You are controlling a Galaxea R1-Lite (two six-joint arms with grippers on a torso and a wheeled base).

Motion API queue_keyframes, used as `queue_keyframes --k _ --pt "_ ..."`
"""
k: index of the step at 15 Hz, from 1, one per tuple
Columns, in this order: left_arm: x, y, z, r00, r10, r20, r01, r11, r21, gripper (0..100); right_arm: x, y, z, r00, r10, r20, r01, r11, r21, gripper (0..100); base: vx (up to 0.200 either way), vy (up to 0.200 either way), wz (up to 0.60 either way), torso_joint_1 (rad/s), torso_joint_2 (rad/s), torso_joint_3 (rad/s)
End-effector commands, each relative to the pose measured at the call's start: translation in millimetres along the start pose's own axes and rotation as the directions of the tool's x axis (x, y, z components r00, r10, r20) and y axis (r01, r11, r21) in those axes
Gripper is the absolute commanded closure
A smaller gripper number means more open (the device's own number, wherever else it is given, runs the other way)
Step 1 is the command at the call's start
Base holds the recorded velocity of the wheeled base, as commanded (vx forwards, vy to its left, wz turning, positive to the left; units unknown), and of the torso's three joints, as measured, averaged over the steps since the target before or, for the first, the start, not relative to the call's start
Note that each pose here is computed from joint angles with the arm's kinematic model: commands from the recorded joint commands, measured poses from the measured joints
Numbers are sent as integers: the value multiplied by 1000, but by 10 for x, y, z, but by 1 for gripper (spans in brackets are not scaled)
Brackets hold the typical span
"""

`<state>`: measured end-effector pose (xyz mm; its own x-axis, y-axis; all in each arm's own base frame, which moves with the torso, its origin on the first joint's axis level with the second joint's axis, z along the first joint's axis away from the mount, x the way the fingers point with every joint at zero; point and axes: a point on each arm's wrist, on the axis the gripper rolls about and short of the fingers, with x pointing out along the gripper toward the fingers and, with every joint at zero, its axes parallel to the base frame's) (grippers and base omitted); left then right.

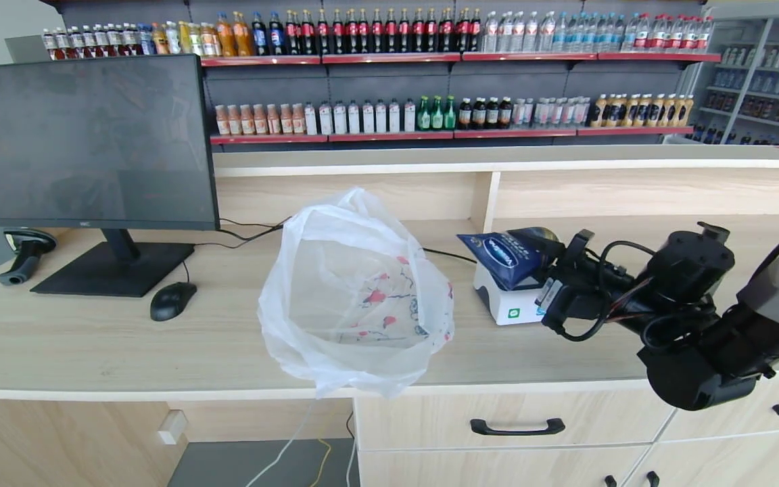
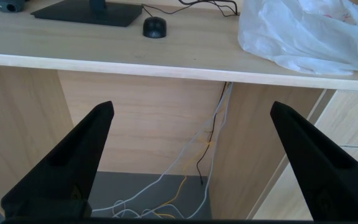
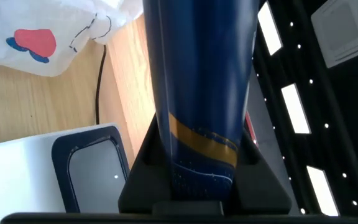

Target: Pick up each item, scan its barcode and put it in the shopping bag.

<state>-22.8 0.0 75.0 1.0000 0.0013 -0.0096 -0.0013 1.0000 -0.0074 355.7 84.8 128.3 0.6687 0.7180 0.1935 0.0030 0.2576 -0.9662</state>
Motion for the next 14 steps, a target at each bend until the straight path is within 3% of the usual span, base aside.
queue_keyframes --k 1,14 --pt "0 0 0 1000 0 0 0 1000 0 0 29 66 17 1000 13 9 -13 1000 8 100 0 0 0 0 0 0" --pt "0 0 0 1000 2 0 -2 1000 0 0 42 189 139 998 54 40 -55 998 4 100 0 0 0 0 0 0"
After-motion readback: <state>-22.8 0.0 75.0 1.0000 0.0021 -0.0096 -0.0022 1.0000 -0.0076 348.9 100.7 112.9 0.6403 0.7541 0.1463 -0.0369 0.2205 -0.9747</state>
